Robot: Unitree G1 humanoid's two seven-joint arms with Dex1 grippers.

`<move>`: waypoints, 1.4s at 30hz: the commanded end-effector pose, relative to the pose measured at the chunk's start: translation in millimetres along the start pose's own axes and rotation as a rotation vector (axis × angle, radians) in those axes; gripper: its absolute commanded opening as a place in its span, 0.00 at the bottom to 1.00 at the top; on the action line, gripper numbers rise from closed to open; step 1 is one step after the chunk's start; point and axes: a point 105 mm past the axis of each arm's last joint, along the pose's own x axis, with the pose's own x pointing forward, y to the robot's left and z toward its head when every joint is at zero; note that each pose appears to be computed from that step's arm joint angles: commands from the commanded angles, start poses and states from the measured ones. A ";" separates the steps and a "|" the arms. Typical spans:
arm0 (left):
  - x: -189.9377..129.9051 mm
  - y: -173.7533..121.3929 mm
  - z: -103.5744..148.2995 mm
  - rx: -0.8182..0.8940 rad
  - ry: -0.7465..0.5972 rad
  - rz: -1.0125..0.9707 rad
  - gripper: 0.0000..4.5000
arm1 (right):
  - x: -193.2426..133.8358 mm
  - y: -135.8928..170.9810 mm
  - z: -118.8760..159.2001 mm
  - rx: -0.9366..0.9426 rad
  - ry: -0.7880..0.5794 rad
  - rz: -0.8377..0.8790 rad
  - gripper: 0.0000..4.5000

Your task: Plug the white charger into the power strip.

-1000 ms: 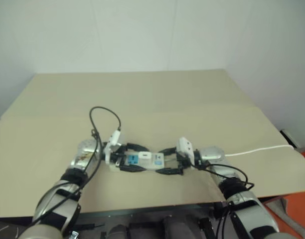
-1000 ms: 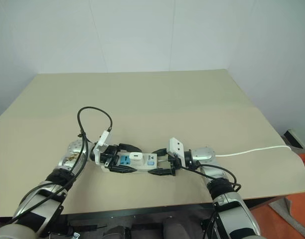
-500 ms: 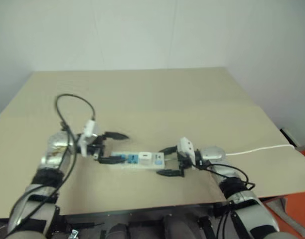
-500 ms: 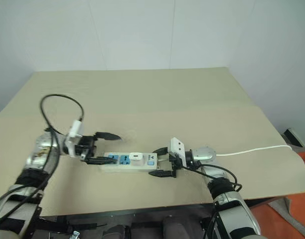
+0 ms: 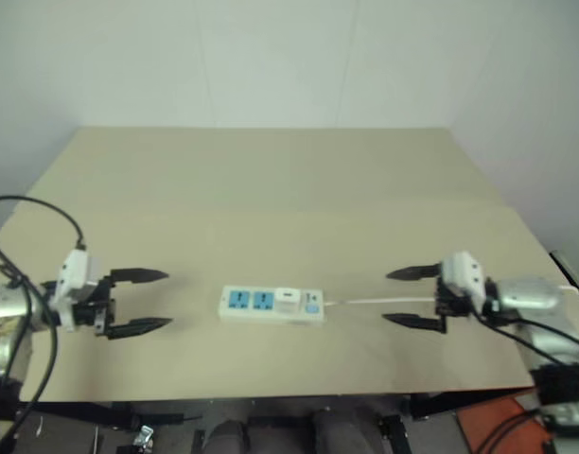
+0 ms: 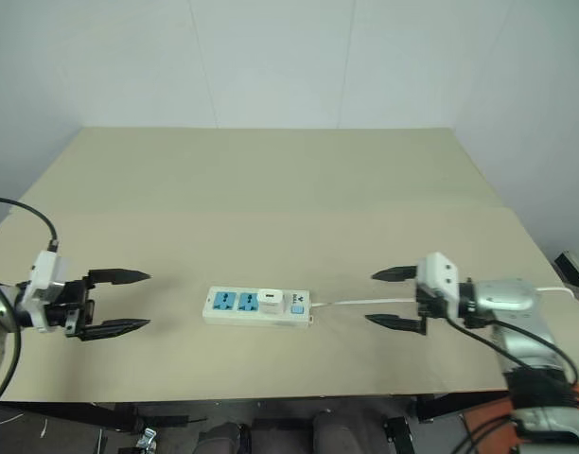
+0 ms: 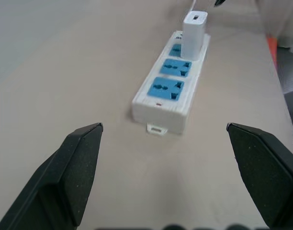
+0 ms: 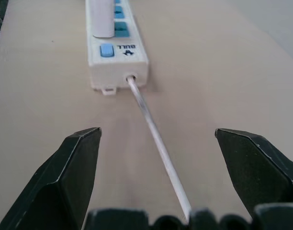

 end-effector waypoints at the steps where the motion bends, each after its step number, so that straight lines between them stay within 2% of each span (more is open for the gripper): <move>1: -16.5 -0.2 12.3 0.039 0.001 0.048 1.00 | -21.9 -0.7 11.1 -0.016 -0.002 -0.045 0.99; 21: -3.3 6.9 12.2 0.048 -0.016 0.076 1.00 | -36.2 16.1 16.3 0.012 0.029 -0.091 0.99; 42: 8.8 14.5 20.1 0.060 -0.034 0.048 1.00 | -30.2 19.4 21.3 0.014 0.004 -0.105 0.99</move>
